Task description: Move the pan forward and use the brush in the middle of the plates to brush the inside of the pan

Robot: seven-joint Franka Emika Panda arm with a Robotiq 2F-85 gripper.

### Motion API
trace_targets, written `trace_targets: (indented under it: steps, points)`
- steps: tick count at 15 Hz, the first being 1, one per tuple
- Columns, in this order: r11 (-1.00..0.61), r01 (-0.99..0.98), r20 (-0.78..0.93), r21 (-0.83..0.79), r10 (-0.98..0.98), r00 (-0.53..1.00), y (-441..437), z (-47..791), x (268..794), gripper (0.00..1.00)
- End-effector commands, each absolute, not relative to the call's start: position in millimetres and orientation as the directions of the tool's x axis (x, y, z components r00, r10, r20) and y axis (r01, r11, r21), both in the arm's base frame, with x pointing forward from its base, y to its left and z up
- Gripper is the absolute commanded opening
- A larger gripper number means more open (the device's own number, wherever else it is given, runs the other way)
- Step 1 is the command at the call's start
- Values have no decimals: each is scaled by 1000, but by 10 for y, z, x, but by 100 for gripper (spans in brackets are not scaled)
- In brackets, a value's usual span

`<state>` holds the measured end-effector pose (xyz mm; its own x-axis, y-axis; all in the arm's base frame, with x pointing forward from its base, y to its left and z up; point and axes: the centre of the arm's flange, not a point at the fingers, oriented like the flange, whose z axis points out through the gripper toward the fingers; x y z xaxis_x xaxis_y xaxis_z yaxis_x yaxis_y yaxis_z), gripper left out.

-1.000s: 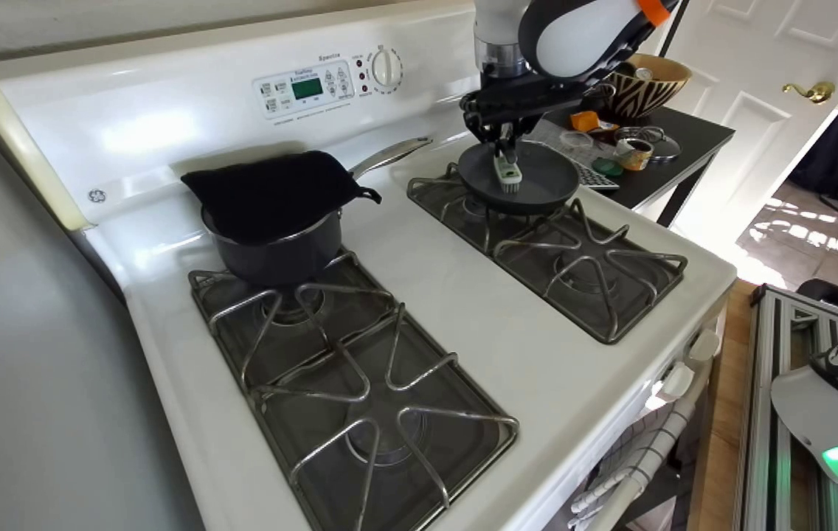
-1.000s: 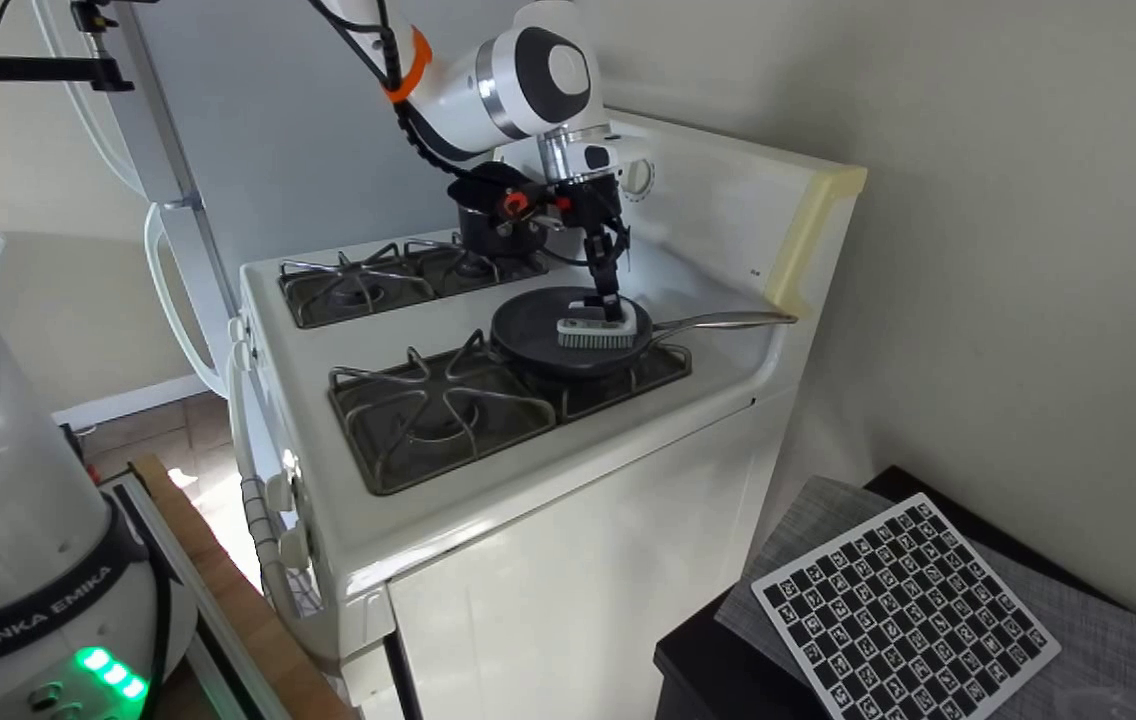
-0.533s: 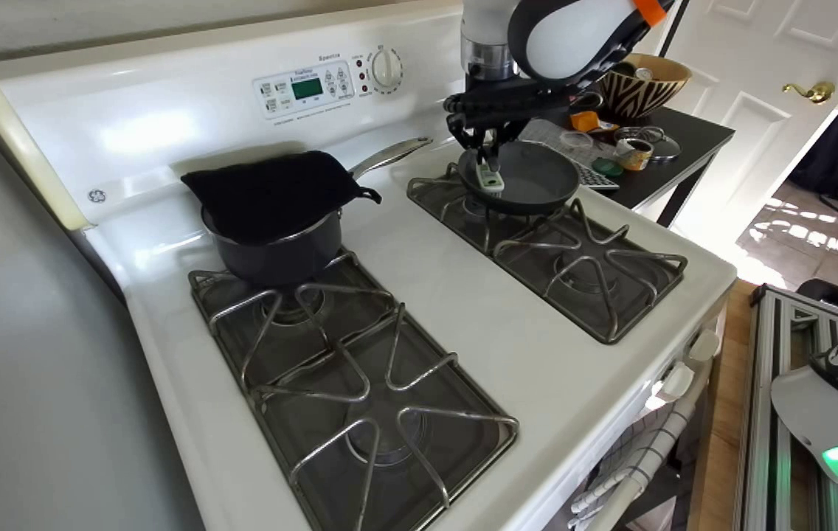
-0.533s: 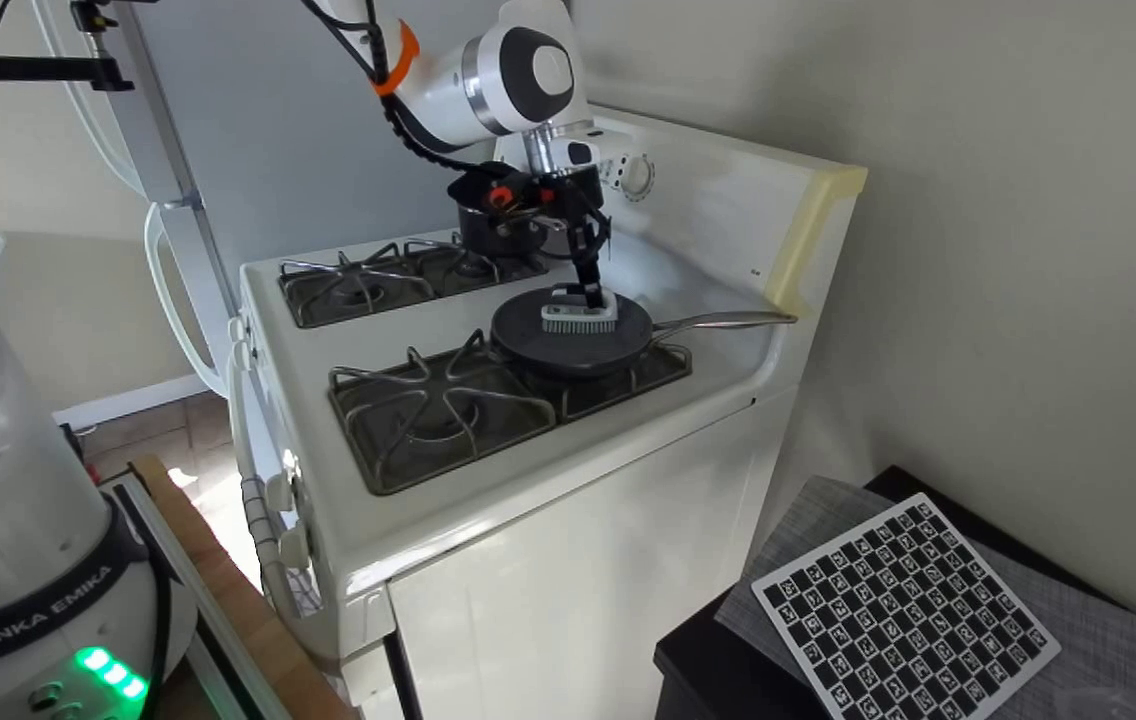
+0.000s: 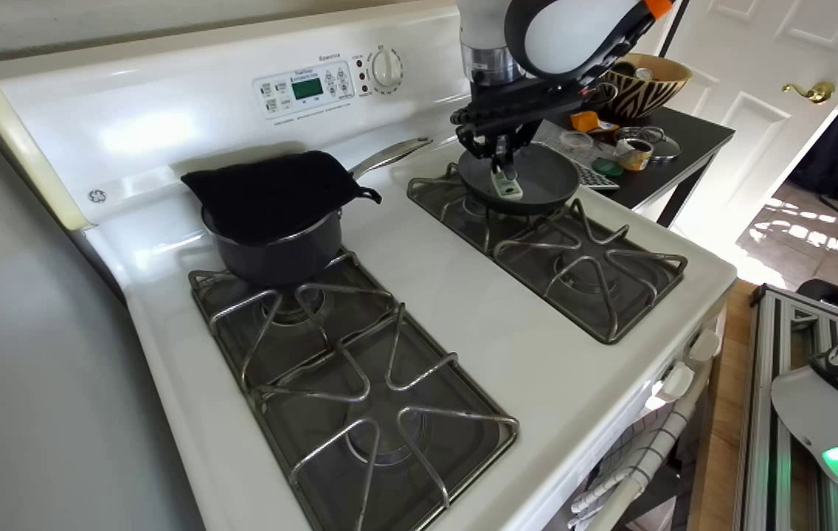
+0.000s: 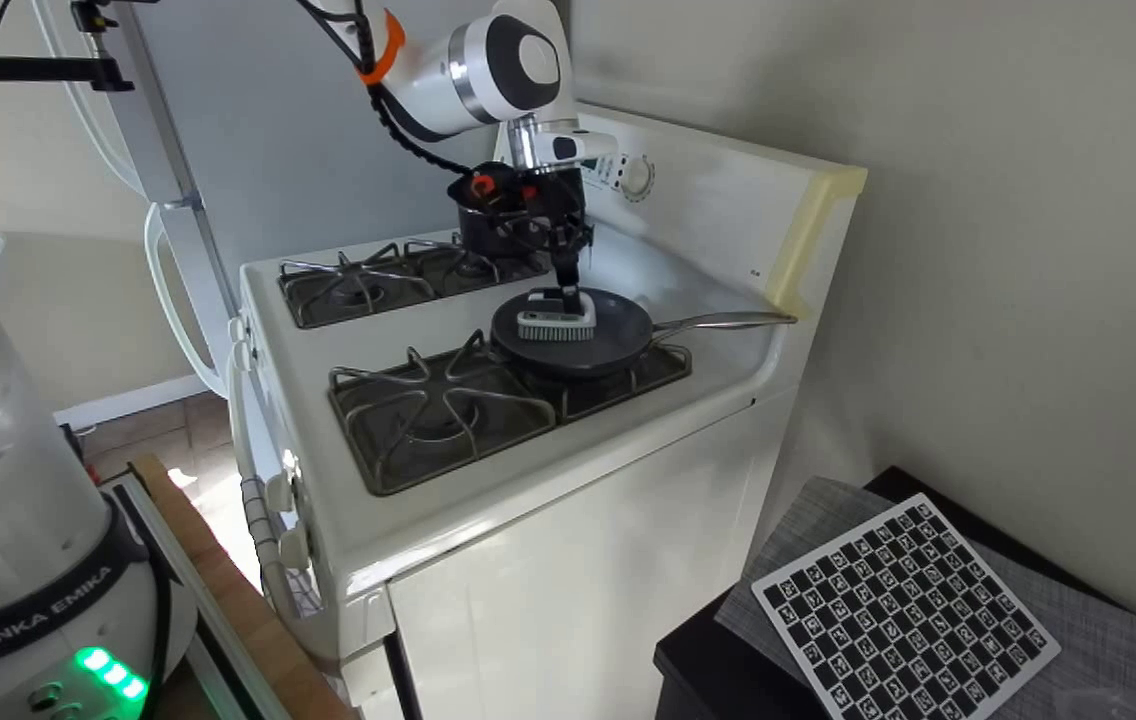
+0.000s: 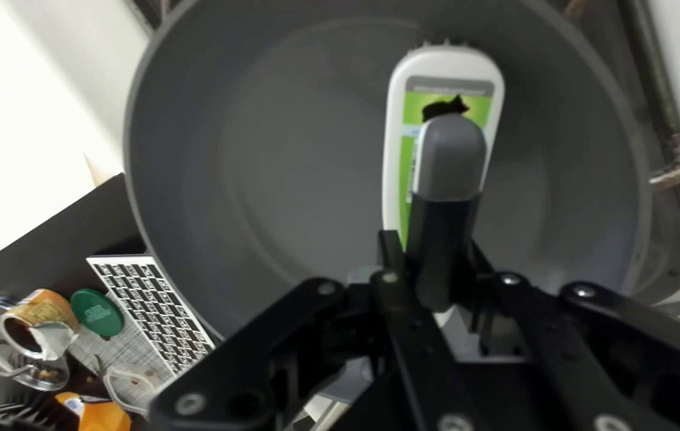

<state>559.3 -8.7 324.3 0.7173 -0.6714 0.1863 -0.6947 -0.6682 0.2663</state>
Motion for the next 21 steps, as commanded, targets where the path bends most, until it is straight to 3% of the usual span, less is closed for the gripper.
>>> trace_targets:
  steps: [1,6,13,21]
  points:
    - [-624,-689,173,367,-682,710,-181,3121,5455,4]
    - [-574,-718,227,393,-696,681,-461,2997,5505,4]
    - [-547,-790,353,277,-707,613,-646,2983,5669,4]
    - [-557,-819,291,134,-768,570,-425,3136,5727,4]
